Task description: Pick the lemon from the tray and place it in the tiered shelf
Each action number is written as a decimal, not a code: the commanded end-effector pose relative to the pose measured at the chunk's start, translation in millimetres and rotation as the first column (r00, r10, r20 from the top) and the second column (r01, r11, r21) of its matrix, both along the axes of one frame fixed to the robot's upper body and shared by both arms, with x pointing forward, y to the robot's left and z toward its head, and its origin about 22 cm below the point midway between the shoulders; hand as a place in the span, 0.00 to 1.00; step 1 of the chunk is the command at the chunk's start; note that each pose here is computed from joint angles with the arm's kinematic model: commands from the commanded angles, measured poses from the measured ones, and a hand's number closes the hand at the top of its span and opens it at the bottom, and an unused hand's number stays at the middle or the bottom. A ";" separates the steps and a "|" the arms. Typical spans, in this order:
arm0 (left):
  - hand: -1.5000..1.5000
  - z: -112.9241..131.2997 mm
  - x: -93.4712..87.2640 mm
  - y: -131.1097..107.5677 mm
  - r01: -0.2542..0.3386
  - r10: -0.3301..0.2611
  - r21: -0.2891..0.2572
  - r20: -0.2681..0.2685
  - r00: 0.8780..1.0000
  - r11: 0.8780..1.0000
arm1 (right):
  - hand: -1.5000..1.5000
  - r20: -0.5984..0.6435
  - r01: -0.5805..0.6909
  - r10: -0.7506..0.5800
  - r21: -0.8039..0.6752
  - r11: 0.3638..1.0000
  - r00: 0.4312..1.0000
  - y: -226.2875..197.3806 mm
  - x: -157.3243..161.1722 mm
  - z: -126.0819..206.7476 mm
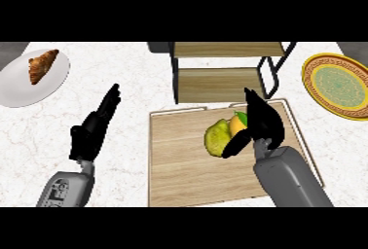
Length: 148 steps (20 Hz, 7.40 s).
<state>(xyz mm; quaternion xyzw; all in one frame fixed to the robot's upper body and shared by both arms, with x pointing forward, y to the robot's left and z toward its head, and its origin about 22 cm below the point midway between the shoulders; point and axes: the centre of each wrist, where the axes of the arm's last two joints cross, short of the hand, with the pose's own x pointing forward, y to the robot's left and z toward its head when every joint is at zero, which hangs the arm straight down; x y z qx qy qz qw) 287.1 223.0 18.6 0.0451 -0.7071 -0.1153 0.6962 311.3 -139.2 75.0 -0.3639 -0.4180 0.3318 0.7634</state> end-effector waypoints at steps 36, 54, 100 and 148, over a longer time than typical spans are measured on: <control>0.50 -2.0 5.3 -15.7 0.022 -0.021 0.020 -0.023 1.000 1.000 | 1.00 0.534 -0.253 0.102 0.218 0.942 0.839 165.3 -98.6 86.9; 0.50 -14.4 -0.2 2.7 -0.013 0.013 0.002 -0.020 1.000 1.000 | 1.00 0.760 0.051 -0.061 0.037 0.998 0.647 167.2 -57.6 198.0; 0.50 -0.9 -3.3 -6.4 -0.002 0.002 0.011 0.002 1.000 1.000 | 1.00 0.914 0.126 -0.161 0.122 0.984 0.373 87.3 91.1 188.2; 0.50 -15.4 -24.0 29.0 -0.051 0.051 0.006 -0.023 0.998 0.999 | 0.00 0.639 0.378 -0.731 0.633 0.676 0.237 -83.9 -30.2 285.8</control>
